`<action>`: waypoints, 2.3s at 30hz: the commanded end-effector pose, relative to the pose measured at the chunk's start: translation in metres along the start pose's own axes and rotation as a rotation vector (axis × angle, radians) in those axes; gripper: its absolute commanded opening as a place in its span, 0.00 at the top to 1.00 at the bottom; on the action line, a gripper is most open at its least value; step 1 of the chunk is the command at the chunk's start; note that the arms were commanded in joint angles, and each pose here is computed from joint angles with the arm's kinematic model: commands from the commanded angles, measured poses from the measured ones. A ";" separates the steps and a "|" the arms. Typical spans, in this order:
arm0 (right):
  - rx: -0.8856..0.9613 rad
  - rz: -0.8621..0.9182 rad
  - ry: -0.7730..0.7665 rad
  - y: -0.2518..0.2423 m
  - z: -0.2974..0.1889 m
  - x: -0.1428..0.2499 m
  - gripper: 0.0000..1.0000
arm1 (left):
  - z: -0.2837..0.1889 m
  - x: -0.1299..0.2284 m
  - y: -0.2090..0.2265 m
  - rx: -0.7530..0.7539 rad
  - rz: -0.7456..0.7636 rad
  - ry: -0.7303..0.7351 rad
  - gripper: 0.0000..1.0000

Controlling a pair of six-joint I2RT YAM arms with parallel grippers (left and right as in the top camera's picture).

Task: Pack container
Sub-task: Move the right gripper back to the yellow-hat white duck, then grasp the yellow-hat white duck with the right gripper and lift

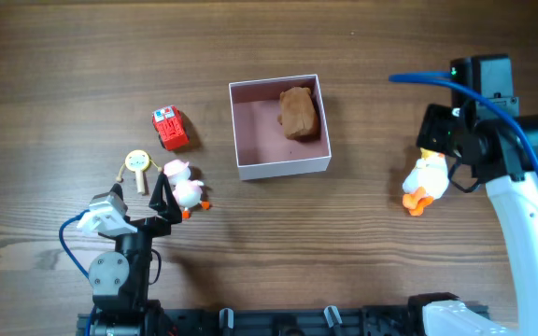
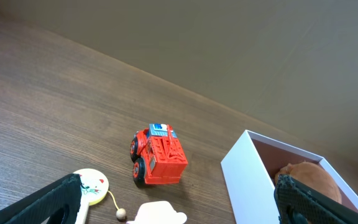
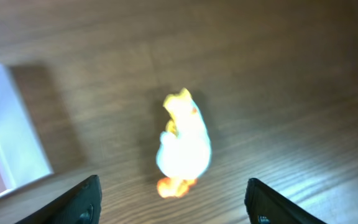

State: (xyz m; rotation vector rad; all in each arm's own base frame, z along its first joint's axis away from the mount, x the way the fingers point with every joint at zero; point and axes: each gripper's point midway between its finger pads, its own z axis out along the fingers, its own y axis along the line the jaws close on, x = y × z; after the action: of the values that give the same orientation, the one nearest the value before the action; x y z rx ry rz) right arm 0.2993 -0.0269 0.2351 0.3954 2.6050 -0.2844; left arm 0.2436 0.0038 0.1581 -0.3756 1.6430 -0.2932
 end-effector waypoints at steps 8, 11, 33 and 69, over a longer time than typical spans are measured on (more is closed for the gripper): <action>-0.073 0.016 0.224 0.012 0.100 0.087 0.12 | 0.000 0.001 0.001 -0.004 0.015 -0.004 0.00; -0.072 0.026 0.237 0.013 0.117 0.103 0.12 | 0.000 0.001 0.001 -0.004 0.015 -0.004 0.00; -0.324 -0.113 0.099 0.054 0.081 0.048 0.96 | 0.000 0.001 0.001 -0.004 0.015 -0.004 0.00; -0.406 0.082 0.245 0.074 0.133 0.125 0.94 | 0.000 0.001 0.001 -0.004 0.015 -0.003 0.00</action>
State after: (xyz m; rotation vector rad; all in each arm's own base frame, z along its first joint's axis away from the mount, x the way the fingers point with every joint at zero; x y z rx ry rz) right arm 0.2761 0.0302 0.0492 0.4261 2.7804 0.3061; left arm 0.2436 0.0038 0.1581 -0.3756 1.6430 -0.2932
